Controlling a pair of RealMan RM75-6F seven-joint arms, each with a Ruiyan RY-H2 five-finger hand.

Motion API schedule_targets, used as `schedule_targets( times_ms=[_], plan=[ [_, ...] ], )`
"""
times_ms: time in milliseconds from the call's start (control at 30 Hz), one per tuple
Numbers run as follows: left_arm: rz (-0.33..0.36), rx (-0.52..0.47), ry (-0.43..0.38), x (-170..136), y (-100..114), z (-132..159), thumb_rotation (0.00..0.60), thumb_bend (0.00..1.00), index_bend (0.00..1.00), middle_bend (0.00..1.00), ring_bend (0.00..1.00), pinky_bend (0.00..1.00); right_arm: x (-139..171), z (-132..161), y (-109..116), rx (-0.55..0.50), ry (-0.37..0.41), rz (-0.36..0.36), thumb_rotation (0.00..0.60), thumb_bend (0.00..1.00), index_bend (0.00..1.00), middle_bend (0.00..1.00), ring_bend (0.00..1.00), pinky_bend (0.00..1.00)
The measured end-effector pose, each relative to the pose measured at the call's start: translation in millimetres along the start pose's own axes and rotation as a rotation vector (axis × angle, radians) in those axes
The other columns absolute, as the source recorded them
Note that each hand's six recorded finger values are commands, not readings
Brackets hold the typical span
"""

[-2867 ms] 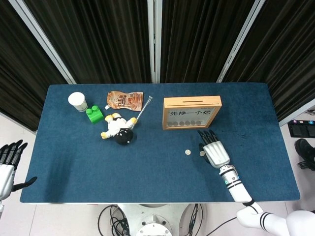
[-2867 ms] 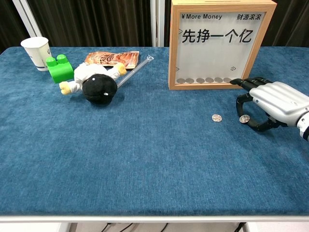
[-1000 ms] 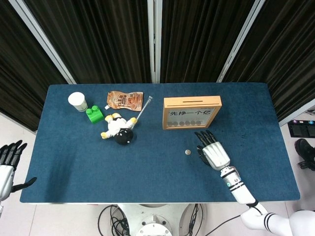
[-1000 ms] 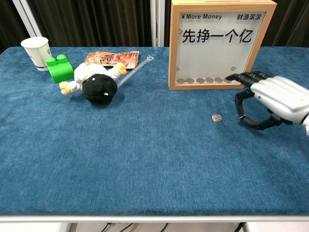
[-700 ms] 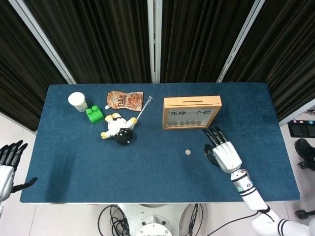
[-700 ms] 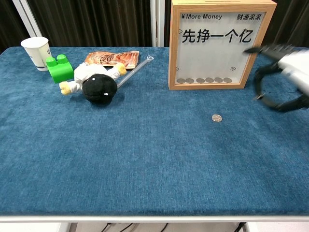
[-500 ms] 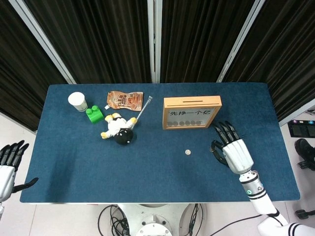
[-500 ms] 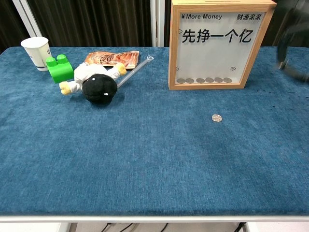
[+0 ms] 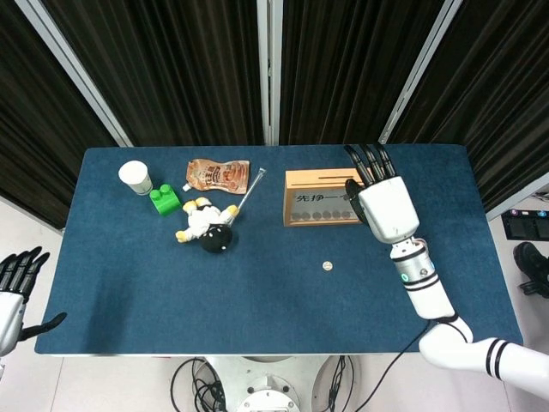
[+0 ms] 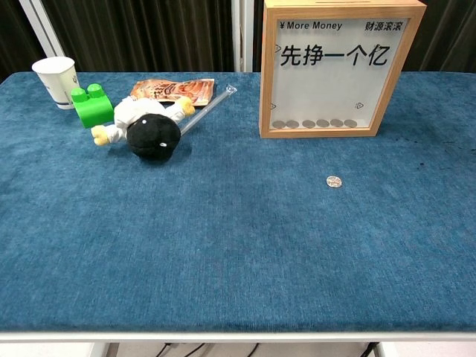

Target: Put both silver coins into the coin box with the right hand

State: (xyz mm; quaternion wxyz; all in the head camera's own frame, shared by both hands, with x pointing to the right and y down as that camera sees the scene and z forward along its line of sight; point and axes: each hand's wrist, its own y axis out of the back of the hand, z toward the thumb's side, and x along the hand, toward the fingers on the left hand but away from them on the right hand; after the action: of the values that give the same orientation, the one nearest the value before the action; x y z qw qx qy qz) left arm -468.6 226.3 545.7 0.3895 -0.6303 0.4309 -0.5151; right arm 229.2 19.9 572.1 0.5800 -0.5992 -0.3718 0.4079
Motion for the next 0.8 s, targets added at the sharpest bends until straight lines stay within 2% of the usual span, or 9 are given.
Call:
schedule_targets(
  times_ms=[133, 367, 667, 800],
  plan=[
    [-0.001, 0.0, -0.002, 0.6, 0.6, 0.7, 0.6, 0.07, 0.06, 0.0, 0.0, 0.0, -24.6, 2.0, 1.5, 0.027, -0.039, 0.036, 0.6, 0.43, 0.71, 0.09, 0.0, 0.0],
    [-0.006, -0.001, -0.003, 2.3, -0.2, 1.1, 0.6, 0.07, 0.06, 0.0, 0.0, 0.0, -52.8, 2.6, -10.9, 0.003, -0.128, 0.163, 0.6, 0.44, 0.71, 0.09, 0.0, 0.0],
    [-0.008, -0.005, -0.007, 4.6, 0.0, 0.1, 0.6, 0.07, 0.06, 0.0, 0.0, 0.0, -72.8, 10.5, -25.8, -0.04, -0.22, 0.317, 0.6, 0.44, 0.73, 0.09, 0.0, 0.0],
    [-0.009, -0.005, -0.005, 4.8, -0.1, -0.7, 0.6, 0.07, 0.06, 0.0, 0.0, 0.0, -75.3, 15.3, -29.3, -0.027, -0.233, 0.35, 0.6, 0.44, 0.73, 0.09, 0.0, 0.0]
  ],
)
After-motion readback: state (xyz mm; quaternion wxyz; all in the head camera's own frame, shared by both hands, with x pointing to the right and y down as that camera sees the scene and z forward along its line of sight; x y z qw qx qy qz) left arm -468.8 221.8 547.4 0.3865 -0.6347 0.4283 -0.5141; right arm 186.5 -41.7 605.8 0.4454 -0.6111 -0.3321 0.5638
